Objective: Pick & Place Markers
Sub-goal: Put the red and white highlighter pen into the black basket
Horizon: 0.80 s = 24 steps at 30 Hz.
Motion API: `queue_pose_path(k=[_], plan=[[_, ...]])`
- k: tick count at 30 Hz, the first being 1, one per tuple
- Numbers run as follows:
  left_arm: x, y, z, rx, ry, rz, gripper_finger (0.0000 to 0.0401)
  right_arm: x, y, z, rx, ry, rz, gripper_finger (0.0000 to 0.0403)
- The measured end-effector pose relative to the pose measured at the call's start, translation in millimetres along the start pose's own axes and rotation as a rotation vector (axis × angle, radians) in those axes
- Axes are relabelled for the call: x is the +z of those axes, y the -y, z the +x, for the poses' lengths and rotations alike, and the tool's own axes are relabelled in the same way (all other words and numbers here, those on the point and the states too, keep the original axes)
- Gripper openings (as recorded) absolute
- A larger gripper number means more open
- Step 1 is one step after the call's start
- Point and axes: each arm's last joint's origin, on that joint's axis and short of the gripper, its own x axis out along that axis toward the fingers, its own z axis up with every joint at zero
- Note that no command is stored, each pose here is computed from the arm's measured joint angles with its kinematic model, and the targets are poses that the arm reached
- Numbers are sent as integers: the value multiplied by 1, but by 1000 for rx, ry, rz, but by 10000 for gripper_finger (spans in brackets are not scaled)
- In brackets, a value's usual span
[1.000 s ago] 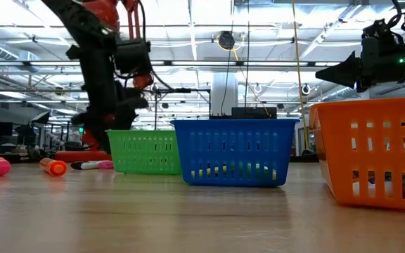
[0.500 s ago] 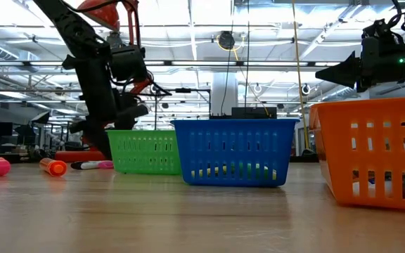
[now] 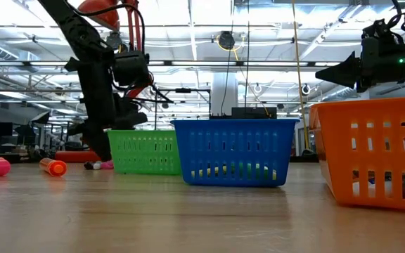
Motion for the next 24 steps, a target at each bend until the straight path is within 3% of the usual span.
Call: queue_pose_path(k=[6,13,24], plan=[[-1,-3,-3,17,5,30,139,0,0,0,0,0,0,0],[0,-5,-14,-9,28,91,35,0,0,0,0,0,0,0],[5,-1,-58,-159,201,116,41,0,0,0,0,0,0,0]])
